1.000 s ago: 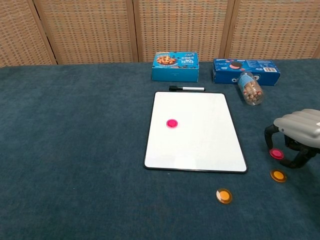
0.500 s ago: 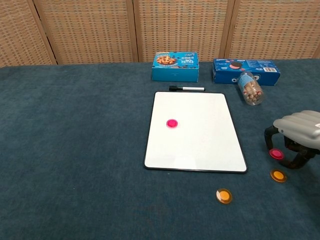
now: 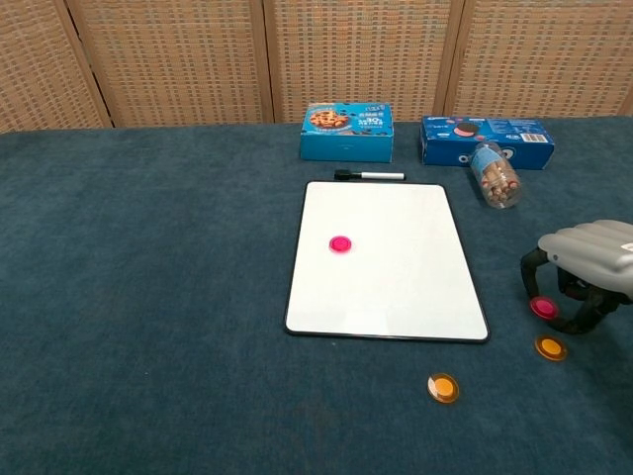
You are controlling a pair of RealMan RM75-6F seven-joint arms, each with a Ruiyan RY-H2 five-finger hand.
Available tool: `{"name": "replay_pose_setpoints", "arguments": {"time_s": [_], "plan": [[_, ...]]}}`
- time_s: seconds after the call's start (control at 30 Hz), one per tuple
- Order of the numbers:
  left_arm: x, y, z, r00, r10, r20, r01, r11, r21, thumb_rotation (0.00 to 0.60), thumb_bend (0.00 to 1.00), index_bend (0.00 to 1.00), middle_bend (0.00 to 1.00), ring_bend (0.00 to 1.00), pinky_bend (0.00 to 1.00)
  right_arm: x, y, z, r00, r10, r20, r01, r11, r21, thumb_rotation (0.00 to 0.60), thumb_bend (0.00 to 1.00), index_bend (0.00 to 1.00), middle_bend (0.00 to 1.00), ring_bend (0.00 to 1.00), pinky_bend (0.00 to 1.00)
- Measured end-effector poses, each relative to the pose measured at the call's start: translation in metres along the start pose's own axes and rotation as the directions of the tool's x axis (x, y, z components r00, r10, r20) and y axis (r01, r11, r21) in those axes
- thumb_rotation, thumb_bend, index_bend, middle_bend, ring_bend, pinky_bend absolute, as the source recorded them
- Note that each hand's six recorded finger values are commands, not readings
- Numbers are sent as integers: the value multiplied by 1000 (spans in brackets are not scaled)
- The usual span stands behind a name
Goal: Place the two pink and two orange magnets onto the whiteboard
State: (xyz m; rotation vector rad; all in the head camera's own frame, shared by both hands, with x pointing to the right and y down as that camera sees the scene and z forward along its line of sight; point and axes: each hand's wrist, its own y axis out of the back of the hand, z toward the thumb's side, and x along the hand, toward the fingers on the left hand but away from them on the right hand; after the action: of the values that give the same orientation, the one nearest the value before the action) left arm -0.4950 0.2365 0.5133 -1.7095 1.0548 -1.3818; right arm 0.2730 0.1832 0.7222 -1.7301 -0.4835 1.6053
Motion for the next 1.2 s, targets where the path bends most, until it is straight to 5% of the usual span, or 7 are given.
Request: {"name": "replay_pose_setpoints", "arguments": {"time_s": [0.4,0.97,1.2], "plan": [[0,0,-1,1000,-3,-3,3,1000,-2,600,0,0,0,0,0,-12,33,19,999,-34,-13,32,995,-99,600,388,542,967,972,1000],[8,2,-10,999,-5,-44,4,1000,-15,600,0,0,0,0,0,-78,94,98,996,-93,12,94,992,-84,600,404,540,967,972,1000],[9,4,-13,999,-6,-49,5,1000,-24,600,0,0,0,0,0,-89,95,98,995,-81,64,85,995,-57,600,260,335,964,972,1000]]}}
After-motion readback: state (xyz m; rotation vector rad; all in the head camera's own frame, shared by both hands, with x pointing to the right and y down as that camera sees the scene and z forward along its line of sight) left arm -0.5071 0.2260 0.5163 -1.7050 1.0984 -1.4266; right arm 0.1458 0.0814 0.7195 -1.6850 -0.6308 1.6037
